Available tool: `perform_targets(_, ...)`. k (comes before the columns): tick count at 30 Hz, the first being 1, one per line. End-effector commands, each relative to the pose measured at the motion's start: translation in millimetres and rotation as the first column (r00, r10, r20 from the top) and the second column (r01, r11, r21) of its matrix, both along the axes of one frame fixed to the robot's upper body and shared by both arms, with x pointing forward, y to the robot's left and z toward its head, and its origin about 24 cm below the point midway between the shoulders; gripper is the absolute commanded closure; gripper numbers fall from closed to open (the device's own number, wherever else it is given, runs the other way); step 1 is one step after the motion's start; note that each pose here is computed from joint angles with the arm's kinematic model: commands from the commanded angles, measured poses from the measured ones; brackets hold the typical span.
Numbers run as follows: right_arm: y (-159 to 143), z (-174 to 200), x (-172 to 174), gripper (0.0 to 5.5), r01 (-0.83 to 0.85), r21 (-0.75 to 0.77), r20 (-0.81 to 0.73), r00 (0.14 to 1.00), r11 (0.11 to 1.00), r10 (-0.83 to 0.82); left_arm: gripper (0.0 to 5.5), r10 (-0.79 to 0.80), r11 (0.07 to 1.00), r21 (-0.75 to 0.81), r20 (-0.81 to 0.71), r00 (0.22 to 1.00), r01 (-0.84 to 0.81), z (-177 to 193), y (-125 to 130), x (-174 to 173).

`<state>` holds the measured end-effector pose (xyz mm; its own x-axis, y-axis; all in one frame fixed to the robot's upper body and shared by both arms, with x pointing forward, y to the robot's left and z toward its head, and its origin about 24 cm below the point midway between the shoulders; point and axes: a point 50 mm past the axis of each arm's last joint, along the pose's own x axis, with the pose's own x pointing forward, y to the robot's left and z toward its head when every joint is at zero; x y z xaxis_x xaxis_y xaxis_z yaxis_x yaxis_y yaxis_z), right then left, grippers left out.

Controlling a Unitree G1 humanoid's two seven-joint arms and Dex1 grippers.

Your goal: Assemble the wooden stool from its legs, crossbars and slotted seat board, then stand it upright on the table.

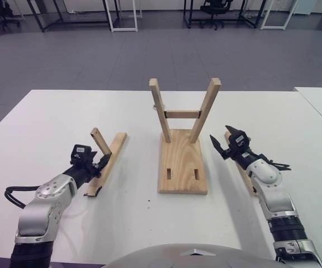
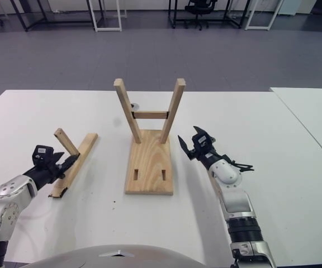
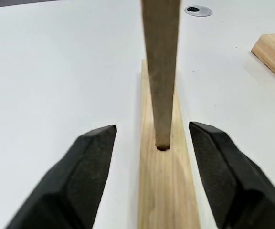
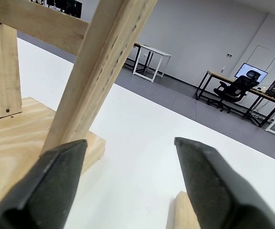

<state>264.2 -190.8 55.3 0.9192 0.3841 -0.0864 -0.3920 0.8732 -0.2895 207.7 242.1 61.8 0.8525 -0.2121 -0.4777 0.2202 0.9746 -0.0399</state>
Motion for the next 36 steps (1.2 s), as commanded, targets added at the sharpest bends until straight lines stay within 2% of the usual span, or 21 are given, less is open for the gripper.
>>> perform_targets(1, 5, 3, 0, 2.09, -0.015, 0.002, 0.016, 1.0, 1.0, 0.014, 1.91, -0.013, 0.999, 0.051, -0.081, 0.997, 0.018, -5, -8, -8)
perform_targets(2, 6, 3, 0, 2.09, -0.019, 0.002, 0.015, 1.0, 1.0, 0.019, 1.75, -0.009, 0.997, 0.07, -0.102, 0.995, 0.016, -8, -7, -10)
perform_targets(5, 7, 2, -1, 2.09, -0.022, 0.0, 0.012, 1.0, 1.0, 0.022, 1.75, -0.01, 0.994, 0.102, -0.142, 0.99, 0.024, -14, -5, -15)
perform_targets(14, 8, 0, -2, 2.09, -0.009, 0.005, 0.007, 1.0, 1.0, 0.009, 3.4, -0.004, 0.986, 0.165, -0.148, 0.989, 0.028, -23, 5, -19)
perform_targets(17, 6, 4, 0, 2.09, -0.006, 0.117, -0.03, 0.999, 0.993, 0.01, 3.46, -0.007, 0.985, 0.173, -0.087, 0.996, 0.022, -29, 8, -12)
perform_targets(19, 8, 15, 0, 2.09, -0.039, 0.258, -0.066, 0.996, 0.965, 0.058, 3.46, -0.025, 0.995, 0.101, 0.044, 0.999, 0.021, -18, 7, -3)
perform_targets(22, 9, 64, 7, 2.09, -0.128, 0.536, -0.008, 0.988, 0.835, 0.156, 3.46, -0.022, 0.999, 0.041, 0.353, 0.935, 0.008, 29, 18, 15)
perform_targets(24, 13, 109, 15, 2.09, -0.225, 0.675, 0.087, 0.97, 0.703, 0.227, 3.46, -0.037, 0.998, 0.056, 0.555, 0.831, 0.007, 73, 24, 25)
perform_targets(26, 20, 145, 20, 2.09, -0.298, 0.757, 0.158, 0.947, 0.581, 0.281, 3.46, -0.074, 0.996, 0.088, 0.696, 0.714, 0.018, 114, 22, 34)
perform_targets(28, 31, 175, 19, 2.09, -0.357, 0.821, 0.219, 0.918, 0.446, 0.332, 3.46, -0.176, 0.984, 0.135, 0.767, 0.618, 0.113, 146, -1, 42)
perform_targets(29, 36, 186, 19, 1.87, -0.379, 0.838, 0.24, 0.902, 0.393, 0.359, 3.46, -0.228, 0.973, 0.162, 0.784, 0.577, 0.165, 156, -13, 44)
perform_targets(31, 54, 203, 19, 1.54, -0.409, 0.85, 0.266, 0.876, 0.331, 0.402, 3.46, -0.316, 0.941, 0.207, 0.821, 0.475, 0.266, 179, -43, 46)
perform_targets(33, 75, 213, 16, 1.5, -0.426, 0.866, 0.285, 0.851, 0.262, 0.441, 3.46, -0.393, 0.894, 0.243, 0.83, 0.396, 0.376, 192, -74, 46)
perform_targets(36, 87, 228, 9, 1.5, -0.454, 0.875, 0.333, 0.816, 0.167, 0.472, 3.46, -0.464, 0.838, 0.269, 0.809, 0.361, 0.475, 191, -98, 43)
